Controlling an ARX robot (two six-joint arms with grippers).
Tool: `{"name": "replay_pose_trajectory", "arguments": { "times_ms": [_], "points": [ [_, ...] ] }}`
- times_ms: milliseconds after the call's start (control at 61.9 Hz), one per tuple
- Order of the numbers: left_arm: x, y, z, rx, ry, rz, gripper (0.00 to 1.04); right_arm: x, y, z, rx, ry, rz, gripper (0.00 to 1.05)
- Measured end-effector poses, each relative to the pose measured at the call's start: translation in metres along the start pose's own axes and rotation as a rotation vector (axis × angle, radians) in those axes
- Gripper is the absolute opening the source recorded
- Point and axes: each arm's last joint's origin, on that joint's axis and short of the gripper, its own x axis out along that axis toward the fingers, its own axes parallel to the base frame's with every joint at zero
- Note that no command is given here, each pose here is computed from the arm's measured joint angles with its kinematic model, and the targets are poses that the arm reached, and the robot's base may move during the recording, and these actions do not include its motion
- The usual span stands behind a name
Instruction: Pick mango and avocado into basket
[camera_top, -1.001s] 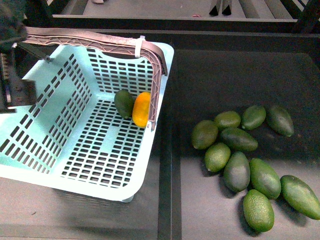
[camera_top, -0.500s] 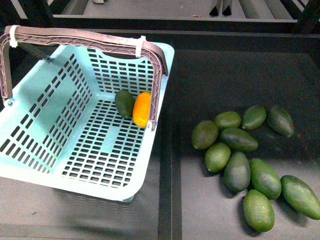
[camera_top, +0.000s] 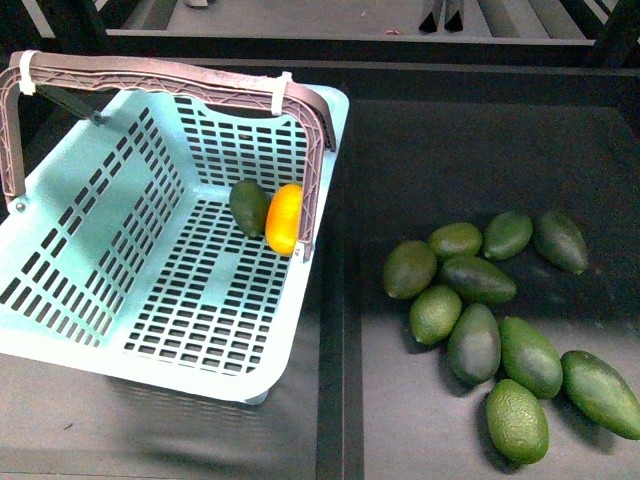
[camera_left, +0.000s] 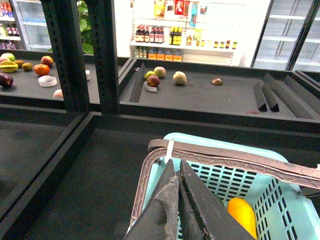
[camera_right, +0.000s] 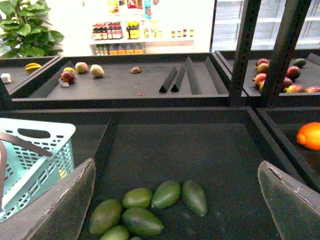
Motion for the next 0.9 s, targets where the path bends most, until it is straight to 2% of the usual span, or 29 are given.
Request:
{"name": "replay_pose_trajectory", "arguments": {
  "times_ms": [48,129,904],
  "points": [
    [-0.004,0.004,0.0,0.001,0.001,-0.025,0.02,0.0,0.0,0.0,0.0,0.0,0.0,0.96],
    [-0.011,0.011,0.0,0.002,0.001,0.005,0.02,0.0,0.0,0.0,0.0,0.0,0.0,0.96],
    [-0.05,0.011,0.008,0.006,-0.027,0.0,0.02,0.0,0.0,0.0,0.0,0.0,0.0,0.96]
  ]
}}
